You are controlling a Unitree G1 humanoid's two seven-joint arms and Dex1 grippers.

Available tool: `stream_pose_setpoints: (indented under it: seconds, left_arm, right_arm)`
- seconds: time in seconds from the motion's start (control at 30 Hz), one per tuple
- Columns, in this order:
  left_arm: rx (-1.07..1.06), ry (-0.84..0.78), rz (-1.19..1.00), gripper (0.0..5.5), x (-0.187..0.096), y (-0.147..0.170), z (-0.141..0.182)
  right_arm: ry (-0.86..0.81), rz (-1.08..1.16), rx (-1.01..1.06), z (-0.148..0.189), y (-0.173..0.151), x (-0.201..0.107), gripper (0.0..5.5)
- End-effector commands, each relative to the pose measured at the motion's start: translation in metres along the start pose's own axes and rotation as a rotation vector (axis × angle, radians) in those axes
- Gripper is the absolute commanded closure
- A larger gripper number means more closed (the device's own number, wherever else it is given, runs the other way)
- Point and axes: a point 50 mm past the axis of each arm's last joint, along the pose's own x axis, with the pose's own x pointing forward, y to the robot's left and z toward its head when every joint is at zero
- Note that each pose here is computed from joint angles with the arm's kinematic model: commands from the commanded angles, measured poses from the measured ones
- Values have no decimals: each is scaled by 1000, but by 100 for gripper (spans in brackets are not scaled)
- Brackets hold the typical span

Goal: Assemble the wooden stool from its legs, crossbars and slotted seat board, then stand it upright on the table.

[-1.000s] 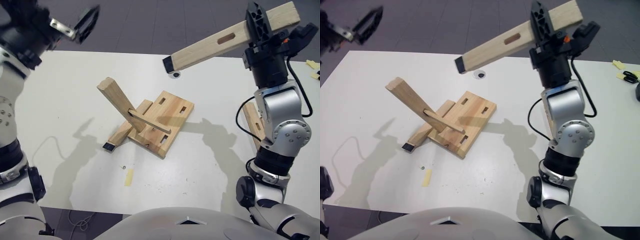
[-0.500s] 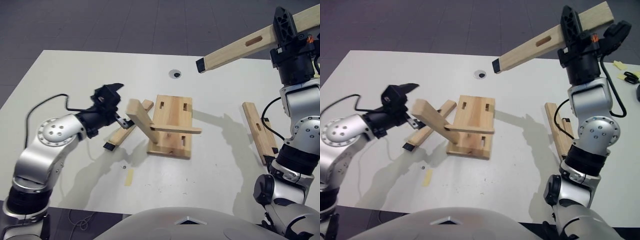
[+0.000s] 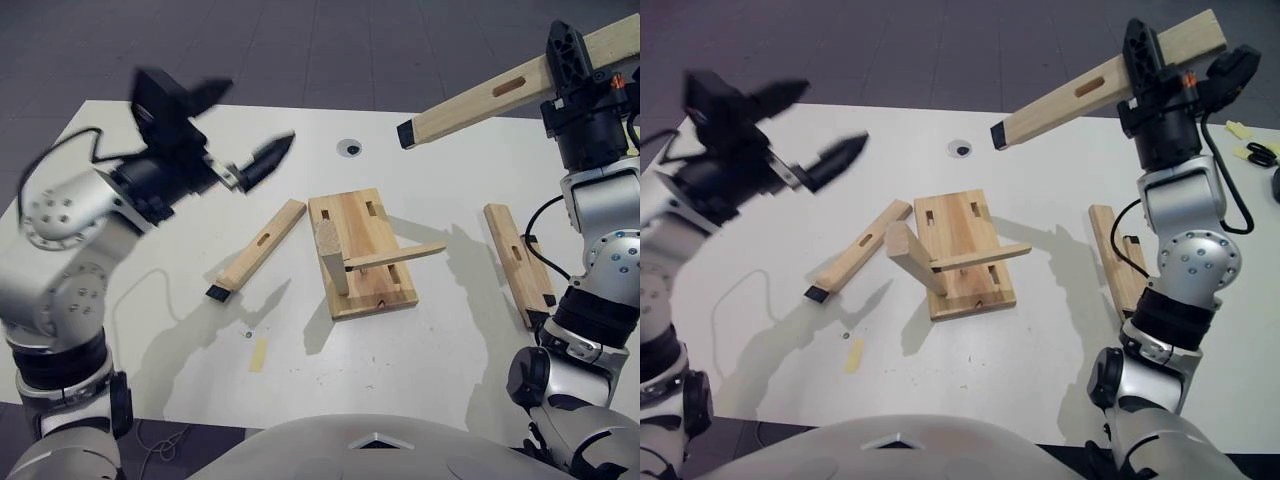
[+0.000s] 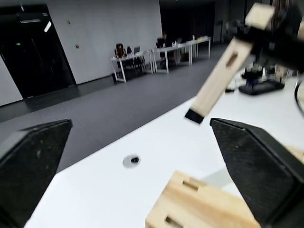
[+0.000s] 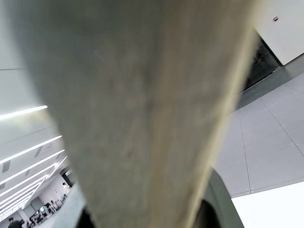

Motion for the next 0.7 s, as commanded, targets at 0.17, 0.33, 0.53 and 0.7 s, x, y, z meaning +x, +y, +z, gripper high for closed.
stream_pose_setpoints:
  seconds: [0.17,0.33,0.53,0.7]
  left_arm:
    - [-166,151,-431,10,-6,-58,-6]
    - [-112,326,-487,39,-6,-72,-36]
    - [-81,347,-542,138,-9,-76,-42]
    - [-57,365,-578,225,-10,-75,-43]
  right_arm:
    - [-11,-6,30,4,-3,-1,448]
    - [-2,6,26,3,-2,1,448]
    - [15,2,25,0,-3,2,448]
    - [23,1,25,-1,-4,4,448]
